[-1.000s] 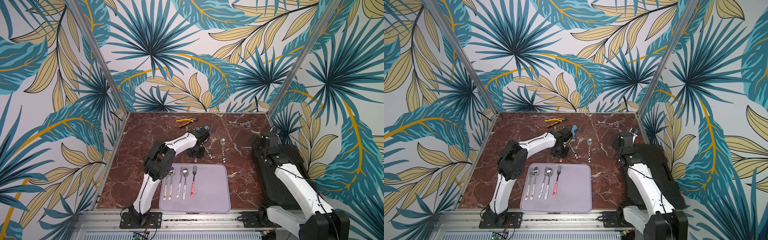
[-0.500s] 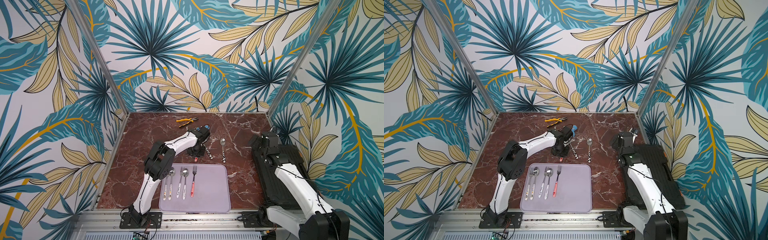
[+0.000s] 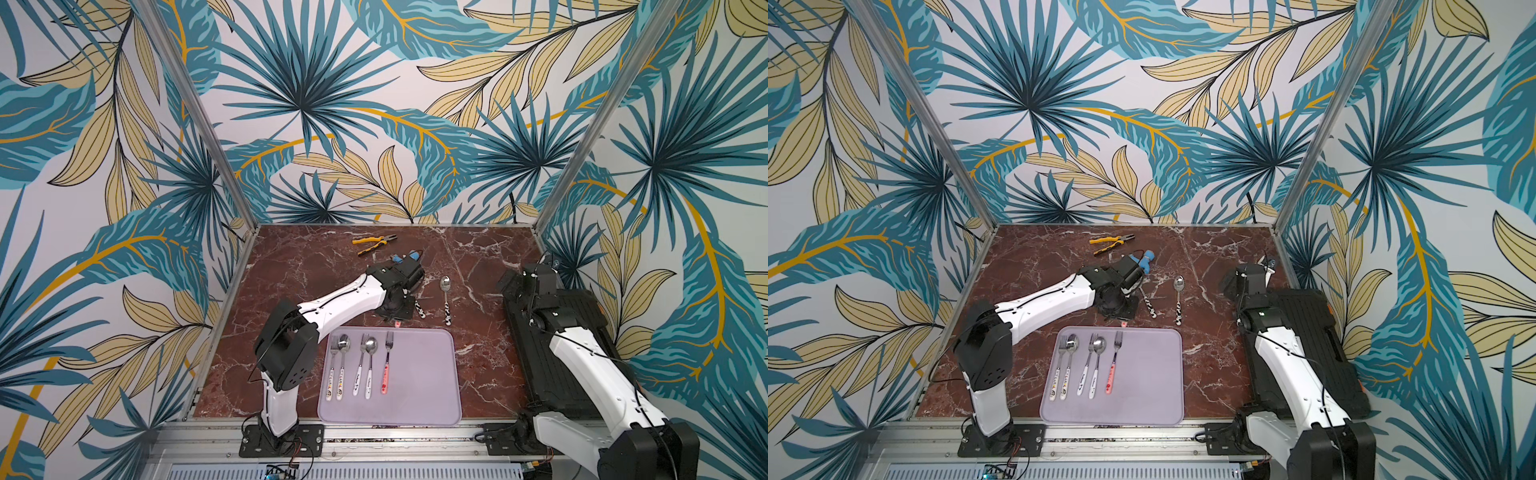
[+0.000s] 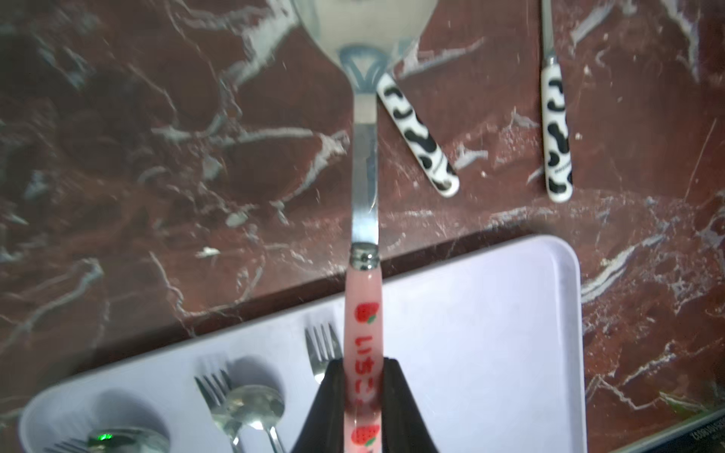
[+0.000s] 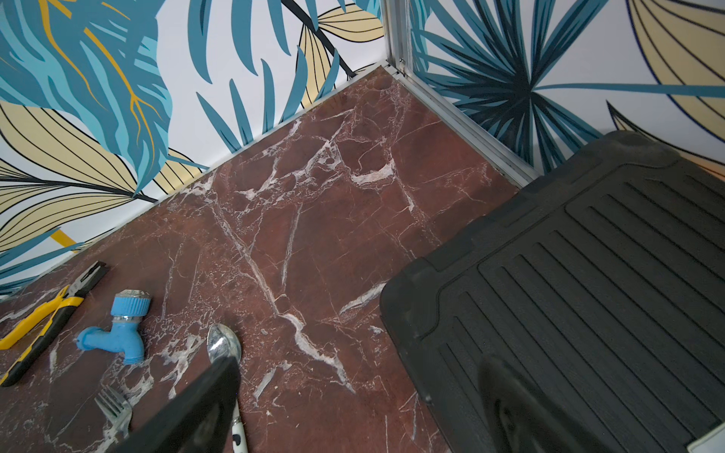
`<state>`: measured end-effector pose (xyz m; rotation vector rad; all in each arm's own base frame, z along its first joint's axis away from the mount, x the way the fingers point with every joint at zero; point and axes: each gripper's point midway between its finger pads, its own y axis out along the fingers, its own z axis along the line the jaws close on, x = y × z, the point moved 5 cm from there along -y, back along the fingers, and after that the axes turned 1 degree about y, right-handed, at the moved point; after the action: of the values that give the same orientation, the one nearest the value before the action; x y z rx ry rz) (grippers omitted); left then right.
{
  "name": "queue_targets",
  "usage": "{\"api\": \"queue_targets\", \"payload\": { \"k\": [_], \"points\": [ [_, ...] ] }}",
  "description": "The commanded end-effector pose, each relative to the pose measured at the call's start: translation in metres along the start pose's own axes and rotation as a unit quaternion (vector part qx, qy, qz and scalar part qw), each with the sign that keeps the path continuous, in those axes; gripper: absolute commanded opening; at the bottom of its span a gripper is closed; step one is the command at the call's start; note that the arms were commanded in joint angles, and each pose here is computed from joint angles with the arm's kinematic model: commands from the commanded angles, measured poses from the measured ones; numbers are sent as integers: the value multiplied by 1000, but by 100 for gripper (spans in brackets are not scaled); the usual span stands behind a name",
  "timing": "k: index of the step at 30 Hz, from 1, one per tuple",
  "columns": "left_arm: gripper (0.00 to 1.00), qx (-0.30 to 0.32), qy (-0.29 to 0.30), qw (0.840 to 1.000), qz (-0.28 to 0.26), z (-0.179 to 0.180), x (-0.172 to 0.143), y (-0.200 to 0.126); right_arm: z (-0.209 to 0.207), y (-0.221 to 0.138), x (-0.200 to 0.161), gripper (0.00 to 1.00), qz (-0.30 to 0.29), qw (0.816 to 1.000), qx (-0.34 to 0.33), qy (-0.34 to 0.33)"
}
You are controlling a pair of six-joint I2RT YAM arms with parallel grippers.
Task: Set the spoon and fork side by side
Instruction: Place the spoon on the tray.
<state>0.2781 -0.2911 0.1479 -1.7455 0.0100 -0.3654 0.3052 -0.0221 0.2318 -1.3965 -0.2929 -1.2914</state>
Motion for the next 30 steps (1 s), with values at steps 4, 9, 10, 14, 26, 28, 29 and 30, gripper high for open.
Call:
{"api": "queue_targets", "payload": {
  "k": [4, 9, 10, 14, 26, 28, 29, 30],
  "points": [
    [5, 1, -23, 1000, 10, -10, -49, 4, 1, -6, 4, 99, -4, 1000, 8, 9],
    [7, 1, -25, 999, 32, -16, -84, 16, 2, -7, 5, 100, -6, 1000, 11, 12],
    [7, 0, -25, 999, 37, -17, -90, 19, 2, -8, 5, 99, -6, 1000, 12, 12],
    [7, 7, -24, 998, 51, -21, -108, 27, 2, -9, 6, 99, -6, 1000, 12, 12],
    [8, 26, -43, 996, 73, -16, -131, 44, 0, -11, 7, 100, -11, 1000, 10, 12],
    [8, 29, -43, 996, 76, -14, -133, 46, 0, -10, 7, 100, -11, 1000, 10, 12],
    [8, 30, -44, 996, 77, -14, -134, 46, 0, -11, 7, 100, -11, 1000, 10, 13],
    [8, 30, -45, 995, 79, -13, -134, 47, 0, -10, 7, 99, -11, 1000, 10, 12]
  ]
}}
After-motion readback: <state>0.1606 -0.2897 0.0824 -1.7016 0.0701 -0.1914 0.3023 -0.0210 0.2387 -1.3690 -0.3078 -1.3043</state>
